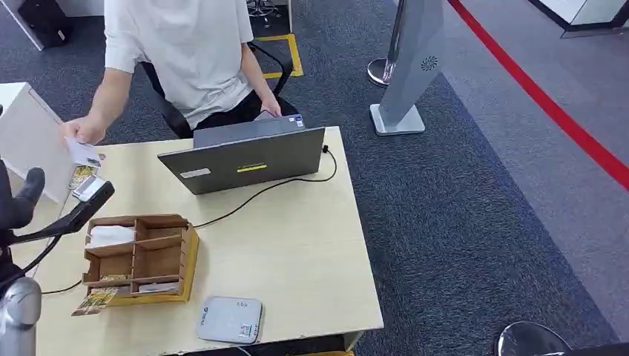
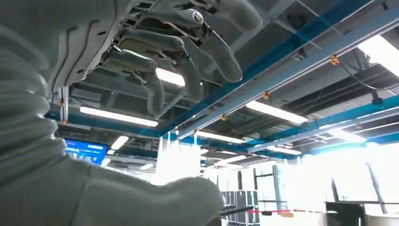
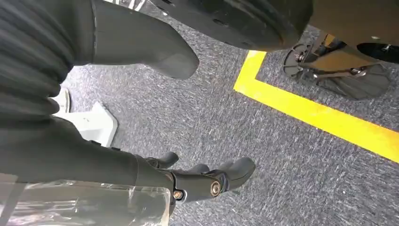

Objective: Pass the card to the sensor for recognition and then transmit it.

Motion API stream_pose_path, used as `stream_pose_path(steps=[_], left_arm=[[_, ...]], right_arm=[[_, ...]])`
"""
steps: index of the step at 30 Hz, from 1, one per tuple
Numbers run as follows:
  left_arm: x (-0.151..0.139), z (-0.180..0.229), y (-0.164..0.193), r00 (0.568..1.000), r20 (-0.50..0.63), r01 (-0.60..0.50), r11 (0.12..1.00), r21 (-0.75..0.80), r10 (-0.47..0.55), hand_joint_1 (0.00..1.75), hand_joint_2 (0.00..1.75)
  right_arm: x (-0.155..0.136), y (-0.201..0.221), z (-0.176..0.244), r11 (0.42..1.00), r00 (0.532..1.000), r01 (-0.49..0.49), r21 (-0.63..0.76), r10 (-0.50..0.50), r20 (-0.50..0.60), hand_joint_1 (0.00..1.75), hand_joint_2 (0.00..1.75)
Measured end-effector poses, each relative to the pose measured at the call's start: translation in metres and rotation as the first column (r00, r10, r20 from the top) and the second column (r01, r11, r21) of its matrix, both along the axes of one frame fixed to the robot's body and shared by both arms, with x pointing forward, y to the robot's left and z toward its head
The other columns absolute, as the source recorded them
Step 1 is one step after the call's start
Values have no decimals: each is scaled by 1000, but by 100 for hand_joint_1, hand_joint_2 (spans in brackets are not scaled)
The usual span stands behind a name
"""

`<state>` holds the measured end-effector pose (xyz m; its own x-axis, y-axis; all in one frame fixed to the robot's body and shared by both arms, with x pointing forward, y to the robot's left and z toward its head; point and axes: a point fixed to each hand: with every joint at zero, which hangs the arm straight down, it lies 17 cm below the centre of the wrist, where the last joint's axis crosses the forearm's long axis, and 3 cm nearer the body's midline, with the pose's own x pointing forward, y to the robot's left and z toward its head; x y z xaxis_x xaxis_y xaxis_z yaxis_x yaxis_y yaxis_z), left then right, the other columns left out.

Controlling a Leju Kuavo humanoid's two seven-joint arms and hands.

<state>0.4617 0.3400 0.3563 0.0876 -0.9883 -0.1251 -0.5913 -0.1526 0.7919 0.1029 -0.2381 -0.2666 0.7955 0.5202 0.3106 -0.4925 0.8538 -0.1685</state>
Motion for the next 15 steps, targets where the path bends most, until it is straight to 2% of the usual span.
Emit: stream_pose_path(steps=[8,11,15], left_arm=[[-3,0,-3,1000,6,8,1000,-19,-7,0,175],[-9,0,-14,999,10,43,999,-26,-43,0,175],[-31,-1,-37,993,25,113,991,-69,-111,0,175]], right_arm=[[-2,0,0,1000,1000,-3,1,3,-4,0,175],[-4,-2,-1,1000,1000,-2,-4,1,-13,0,175],[-7,-7,-1,1000,1000,1,-11,-1,-20,0,175]])
